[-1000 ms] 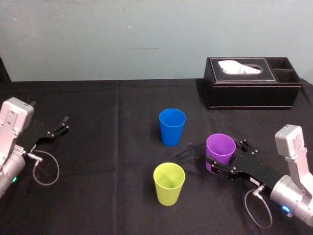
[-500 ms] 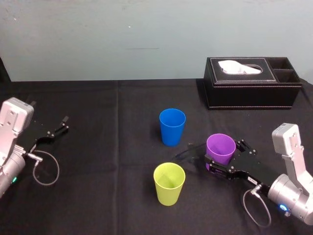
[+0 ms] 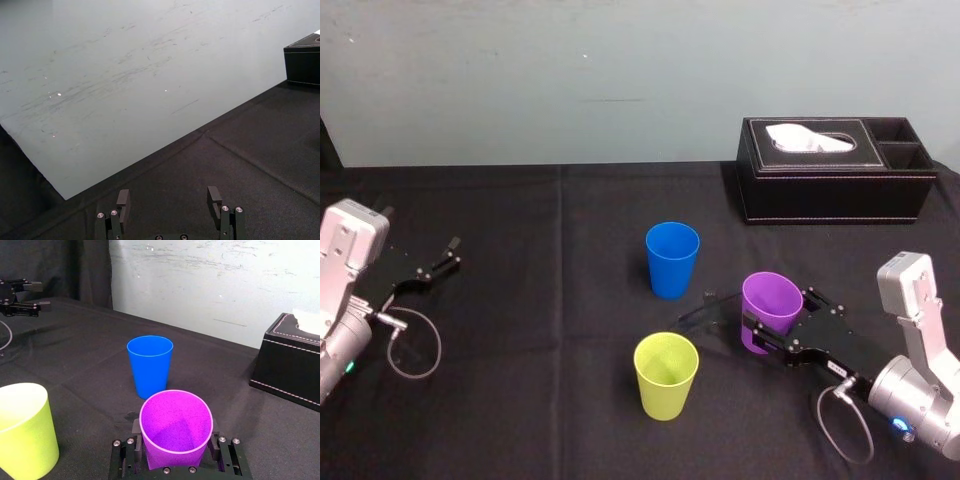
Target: Stack the three plastic cups sequentially using one hand.
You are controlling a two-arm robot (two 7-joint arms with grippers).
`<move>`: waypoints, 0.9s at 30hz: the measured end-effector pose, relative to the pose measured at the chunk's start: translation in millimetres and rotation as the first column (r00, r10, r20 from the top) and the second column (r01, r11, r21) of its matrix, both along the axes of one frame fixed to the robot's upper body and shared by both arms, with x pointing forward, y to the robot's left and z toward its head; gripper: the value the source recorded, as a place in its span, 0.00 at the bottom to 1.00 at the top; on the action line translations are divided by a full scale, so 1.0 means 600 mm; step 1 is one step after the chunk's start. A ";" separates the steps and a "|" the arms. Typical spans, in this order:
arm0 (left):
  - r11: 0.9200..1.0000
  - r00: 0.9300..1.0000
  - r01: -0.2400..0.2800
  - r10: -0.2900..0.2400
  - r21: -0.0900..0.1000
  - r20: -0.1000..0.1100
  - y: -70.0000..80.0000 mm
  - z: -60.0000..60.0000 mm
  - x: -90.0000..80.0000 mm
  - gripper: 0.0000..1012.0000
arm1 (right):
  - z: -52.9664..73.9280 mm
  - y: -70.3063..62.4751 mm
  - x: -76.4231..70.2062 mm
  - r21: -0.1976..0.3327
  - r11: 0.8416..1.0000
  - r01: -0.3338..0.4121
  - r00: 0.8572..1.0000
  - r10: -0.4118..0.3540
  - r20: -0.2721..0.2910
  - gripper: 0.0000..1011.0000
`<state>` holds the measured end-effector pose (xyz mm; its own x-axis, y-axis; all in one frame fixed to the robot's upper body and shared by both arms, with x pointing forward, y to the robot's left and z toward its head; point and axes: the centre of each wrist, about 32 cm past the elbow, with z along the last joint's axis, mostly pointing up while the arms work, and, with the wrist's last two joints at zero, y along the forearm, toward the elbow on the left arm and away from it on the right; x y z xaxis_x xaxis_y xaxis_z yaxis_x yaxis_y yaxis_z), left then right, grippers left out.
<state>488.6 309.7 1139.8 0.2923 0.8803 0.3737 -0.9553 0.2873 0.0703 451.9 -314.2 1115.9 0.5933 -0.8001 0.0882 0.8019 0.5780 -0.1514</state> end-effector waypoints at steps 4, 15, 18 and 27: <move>1.000 1.000 0.000 0.000 0.000 0.000 0.000 0.000 0.000 1.00 | 0.000 0.000 0.000 0.000 1.000 0.000 1.000 0.000 0.001 0.73; 1.000 1.000 0.000 0.000 0.000 0.000 0.000 0.000 0.000 1.00 | 0.000 0.000 0.000 -0.001 1.000 0.000 1.000 0.000 0.002 0.72; 1.000 1.000 0.000 0.000 0.000 0.000 0.000 0.000 0.000 1.00 | 0.000 0.000 0.000 -0.001 1.000 0.000 1.000 0.000 0.002 0.72; 1.000 1.000 0.000 0.000 0.000 0.000 0.000 0.000 0.000 1.00 | 0.009 -0.002 -0.006 0.004 1.000 -0.006 0.999 0.006 0.031 0.72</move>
